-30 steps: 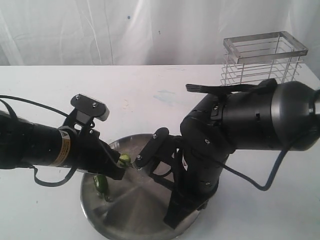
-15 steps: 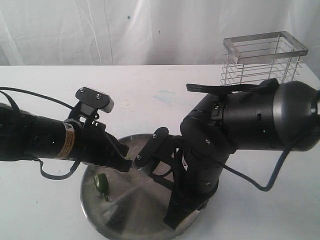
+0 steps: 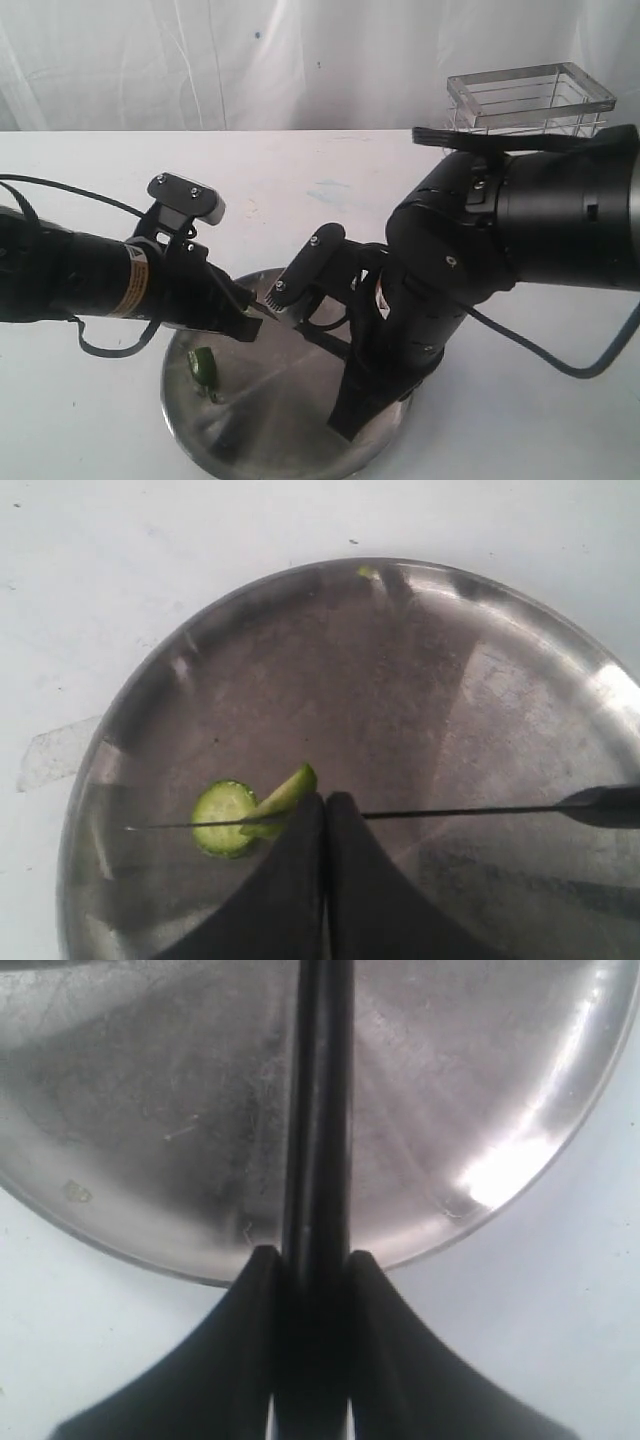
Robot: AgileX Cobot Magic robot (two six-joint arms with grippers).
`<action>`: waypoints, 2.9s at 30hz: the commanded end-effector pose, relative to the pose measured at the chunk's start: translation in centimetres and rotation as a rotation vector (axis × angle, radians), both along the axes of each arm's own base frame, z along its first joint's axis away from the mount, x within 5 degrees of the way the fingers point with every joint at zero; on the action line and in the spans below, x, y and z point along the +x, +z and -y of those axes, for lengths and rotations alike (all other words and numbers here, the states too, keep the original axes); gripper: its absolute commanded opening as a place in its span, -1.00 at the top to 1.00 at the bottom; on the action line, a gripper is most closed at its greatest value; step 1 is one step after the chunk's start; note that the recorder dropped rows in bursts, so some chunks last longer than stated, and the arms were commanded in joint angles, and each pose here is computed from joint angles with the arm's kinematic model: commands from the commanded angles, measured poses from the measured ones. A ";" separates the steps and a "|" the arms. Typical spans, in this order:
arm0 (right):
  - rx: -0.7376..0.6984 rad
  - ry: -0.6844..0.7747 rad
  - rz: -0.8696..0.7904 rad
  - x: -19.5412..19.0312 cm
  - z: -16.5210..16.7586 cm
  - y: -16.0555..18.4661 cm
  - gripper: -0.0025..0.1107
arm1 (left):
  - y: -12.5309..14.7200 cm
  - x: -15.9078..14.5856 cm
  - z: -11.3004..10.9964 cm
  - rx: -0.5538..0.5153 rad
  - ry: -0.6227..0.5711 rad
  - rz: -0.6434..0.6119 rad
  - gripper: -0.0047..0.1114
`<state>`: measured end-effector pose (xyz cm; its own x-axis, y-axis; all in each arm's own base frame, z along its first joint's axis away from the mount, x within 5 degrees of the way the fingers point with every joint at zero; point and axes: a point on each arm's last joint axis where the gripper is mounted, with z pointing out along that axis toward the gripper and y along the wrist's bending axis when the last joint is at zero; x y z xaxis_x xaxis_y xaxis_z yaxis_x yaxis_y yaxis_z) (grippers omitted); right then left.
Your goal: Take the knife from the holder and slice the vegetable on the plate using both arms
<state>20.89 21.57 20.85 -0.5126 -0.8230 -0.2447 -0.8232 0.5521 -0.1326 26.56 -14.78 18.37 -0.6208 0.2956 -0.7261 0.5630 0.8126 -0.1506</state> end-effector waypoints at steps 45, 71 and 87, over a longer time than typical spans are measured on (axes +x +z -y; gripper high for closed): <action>0.057 -0.144 -0.010 1.5 -1.1 -5.4 0.96 | 6.2 -8.2 -5.1 -0.155 0.192 0.185 0.92; 0.858 -0.226 0.314 -7.7 6.6 9.1 0.96 | 10.2 -19.8 -9.6 -0.563 0.138 0.526 0.92; 1.216 -0.172 0.431 -16.0 15.1 11.9 0.96 | 10.3 -21.2 -8.8 -0.581 -0.021 0.516 0.92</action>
<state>5.20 6.81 32.76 -0.2881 0.0958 -0.9528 -0.7411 0.6078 0.2851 5.58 -5.90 28.72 -0.1646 -0.2277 -0.9597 0.6795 0.6791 -0.2777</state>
